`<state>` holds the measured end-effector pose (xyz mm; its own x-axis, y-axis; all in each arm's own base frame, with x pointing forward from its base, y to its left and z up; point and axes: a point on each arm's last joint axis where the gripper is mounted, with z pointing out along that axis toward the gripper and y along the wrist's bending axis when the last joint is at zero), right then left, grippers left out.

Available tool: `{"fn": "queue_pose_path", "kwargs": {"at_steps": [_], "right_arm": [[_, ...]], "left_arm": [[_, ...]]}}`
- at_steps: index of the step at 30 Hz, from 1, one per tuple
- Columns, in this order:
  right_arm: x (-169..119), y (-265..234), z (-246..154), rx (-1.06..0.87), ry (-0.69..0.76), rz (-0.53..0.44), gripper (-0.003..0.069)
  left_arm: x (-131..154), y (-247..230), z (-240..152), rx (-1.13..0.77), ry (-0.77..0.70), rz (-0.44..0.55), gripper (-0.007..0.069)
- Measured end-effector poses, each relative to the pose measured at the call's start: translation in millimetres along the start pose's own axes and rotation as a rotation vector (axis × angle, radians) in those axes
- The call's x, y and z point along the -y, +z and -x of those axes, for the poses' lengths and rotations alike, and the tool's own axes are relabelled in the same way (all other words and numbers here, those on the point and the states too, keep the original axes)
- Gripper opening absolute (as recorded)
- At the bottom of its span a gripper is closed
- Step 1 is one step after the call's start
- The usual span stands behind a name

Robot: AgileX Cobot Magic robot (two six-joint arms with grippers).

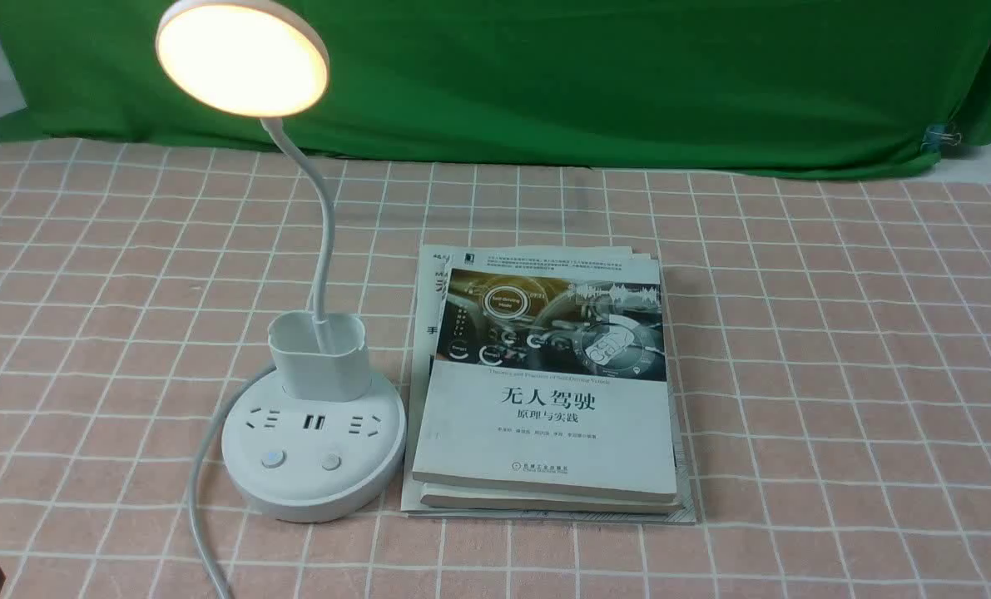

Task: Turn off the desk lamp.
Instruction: Use the left arm to press the button switch on the lamp holder

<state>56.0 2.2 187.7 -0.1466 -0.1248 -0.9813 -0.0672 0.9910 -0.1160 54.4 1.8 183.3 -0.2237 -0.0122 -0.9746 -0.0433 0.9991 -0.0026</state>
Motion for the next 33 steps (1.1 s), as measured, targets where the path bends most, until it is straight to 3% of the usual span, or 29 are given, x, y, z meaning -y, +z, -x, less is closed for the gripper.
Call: {"fn": "queue_pose_path", "kwargs": {"at_steps": [28, 30, 33], "right_arm": [[0.0, 0.0, 0.0, 0.0, 0.0, 0.0, 0.024], [0.0, 0.0, 0.0, 0.0, 0.0, 0.0, 0.024], [0.0, 0.0, 0.0, 0.0, 0.0, 0.0, 0.024]], "left_arm": [[0.0, 0.0, 0.5, 0.006, -0.002, 0.0, 0.0006], [1.0, -0.1, 4.0, 0.043, -0.059, -0.012, 0.0006], [2.9, -1.2, 14.6, 0.154, -0.338, -0.059, 0.0006]]}}
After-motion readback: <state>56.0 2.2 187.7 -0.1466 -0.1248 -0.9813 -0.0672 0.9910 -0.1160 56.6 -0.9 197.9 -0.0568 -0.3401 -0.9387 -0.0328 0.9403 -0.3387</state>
